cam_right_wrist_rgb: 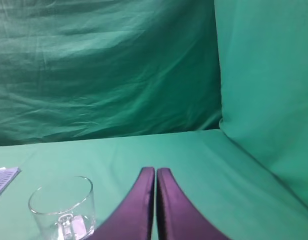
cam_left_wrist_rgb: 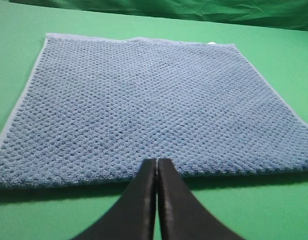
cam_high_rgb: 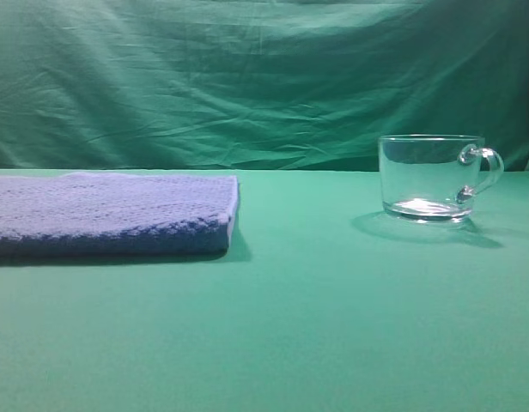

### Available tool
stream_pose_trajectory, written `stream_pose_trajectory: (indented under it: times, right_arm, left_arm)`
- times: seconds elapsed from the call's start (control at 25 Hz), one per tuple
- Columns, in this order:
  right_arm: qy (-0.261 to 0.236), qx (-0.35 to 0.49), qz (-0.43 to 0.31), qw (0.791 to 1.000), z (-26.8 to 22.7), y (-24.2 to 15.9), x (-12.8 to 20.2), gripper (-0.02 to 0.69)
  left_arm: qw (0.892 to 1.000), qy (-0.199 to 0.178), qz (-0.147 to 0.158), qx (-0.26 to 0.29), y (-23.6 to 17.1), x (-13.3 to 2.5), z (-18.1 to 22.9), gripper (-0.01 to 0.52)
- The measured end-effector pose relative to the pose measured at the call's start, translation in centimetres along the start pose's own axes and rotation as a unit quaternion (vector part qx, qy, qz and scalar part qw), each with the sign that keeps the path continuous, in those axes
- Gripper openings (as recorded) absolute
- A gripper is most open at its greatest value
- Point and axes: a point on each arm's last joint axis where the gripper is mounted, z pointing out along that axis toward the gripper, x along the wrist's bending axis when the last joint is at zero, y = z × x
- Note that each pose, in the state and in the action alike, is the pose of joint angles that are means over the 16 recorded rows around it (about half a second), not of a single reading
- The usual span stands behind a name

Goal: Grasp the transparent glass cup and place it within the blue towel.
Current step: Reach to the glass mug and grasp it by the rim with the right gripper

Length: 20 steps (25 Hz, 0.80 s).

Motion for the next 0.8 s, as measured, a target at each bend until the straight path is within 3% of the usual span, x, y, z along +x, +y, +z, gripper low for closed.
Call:
stream_pose_trajectory:
  times: [0.24,0.56,0.8]
  right_arm:
    - [0.026,0.127,-0.03,0.991,2.6,3.1,0.4,0.0]
    - [0.066,0.259,-0.059,0.962,7.3,4.4,0.9,0.005]
    - [0.103,0.325,-0.086,0.936,10.9,3.9,1.7,0.097]
  left_arm:
    - [1.0,0.0,0.0,0.0,0.0,0.0,0.0,0.0]
    - [1.0,0.0,0.0,0.0,0.0,0.0,0.0,0.0]
    - [1.0,0.0,0.0,0.0,0.0,0.0,0.0,0.0]
